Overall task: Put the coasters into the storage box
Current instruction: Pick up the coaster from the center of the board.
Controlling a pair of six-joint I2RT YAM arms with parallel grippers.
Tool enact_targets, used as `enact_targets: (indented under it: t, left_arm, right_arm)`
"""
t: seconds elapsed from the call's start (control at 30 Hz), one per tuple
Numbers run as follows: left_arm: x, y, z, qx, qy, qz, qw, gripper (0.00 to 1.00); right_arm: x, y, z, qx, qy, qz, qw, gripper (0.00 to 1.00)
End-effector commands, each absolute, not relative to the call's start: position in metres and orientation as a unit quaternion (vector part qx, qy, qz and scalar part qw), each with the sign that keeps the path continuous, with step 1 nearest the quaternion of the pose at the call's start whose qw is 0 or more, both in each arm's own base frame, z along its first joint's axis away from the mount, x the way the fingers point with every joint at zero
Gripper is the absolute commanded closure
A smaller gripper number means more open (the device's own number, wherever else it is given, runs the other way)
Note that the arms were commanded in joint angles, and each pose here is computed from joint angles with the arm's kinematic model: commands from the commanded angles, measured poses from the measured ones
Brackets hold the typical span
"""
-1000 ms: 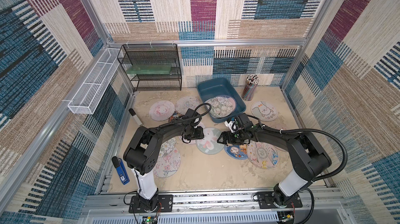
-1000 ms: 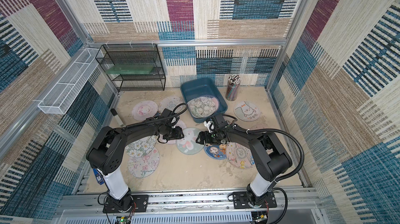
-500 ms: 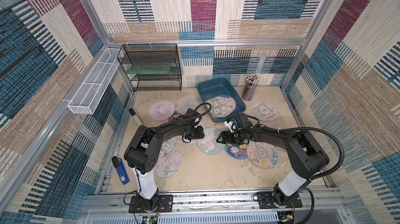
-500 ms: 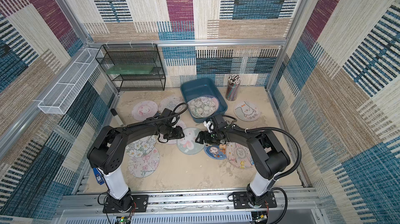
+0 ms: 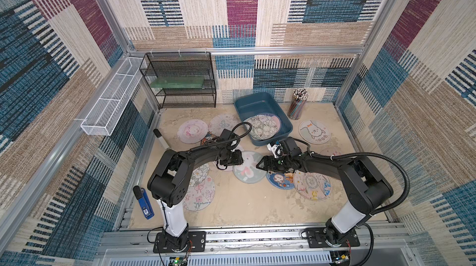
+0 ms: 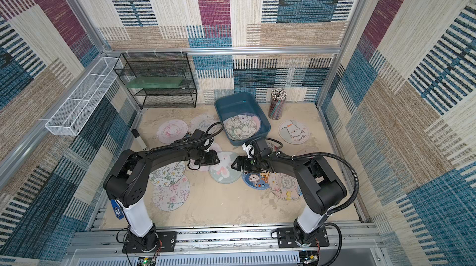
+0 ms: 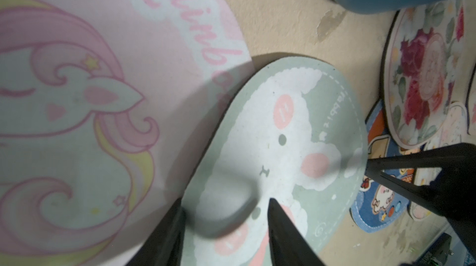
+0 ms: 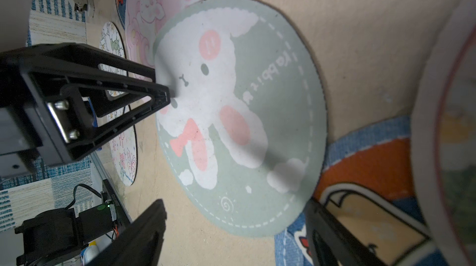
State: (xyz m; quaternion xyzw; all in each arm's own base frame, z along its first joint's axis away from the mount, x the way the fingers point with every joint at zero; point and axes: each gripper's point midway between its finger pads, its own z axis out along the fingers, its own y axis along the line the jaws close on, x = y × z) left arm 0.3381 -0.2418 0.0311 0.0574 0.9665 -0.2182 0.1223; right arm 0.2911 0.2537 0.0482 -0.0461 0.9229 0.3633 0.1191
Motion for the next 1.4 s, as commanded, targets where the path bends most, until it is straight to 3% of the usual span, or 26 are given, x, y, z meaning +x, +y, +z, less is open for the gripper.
enact_targets:
  t: [0.0, 0.5, 0.97, 1.17, 1.37]
  left_arm:
    - [0.316, -0.238, 0.015, 0.067, 0.973, -0.210, 0.075, 0.49]
    - [0.313, -0.237, 0.014, 0.075, 0.972, -0.210, 0.069, 0.53]
    - [0.320, -0.242, 0.033, 0.076, 0.969, -0.219, 0.085, 0.68]
    - [0.321, -0.242, 0.038, 0.081, 0.969, -0.217, 0.085, 0.65]
    - [0.321, -0.243, 0.036, 0.079, 0.970, -0.216, 0.080, 0.77]
  right_arm:
    - [0.275, 0.252, 0.039, -0.025, 0.929, 0.361, 0.075, 0.13]
    - [0.281, 0.268, 0.041, -0.025, 0.923, 0.376, 0.074, 0.14]
    - [0.279, 0.259, 0.038, -0.020, 0.930, 0.358, 0.076, 0.14]
    - [0.279, 0.260, 0.039, -0.023, 0.929, 0.360, 0.078, 0.14]
    - [0.279, 0.260, 0.042, -0.024, 0.929, 0.360, 0.080, 0.14]
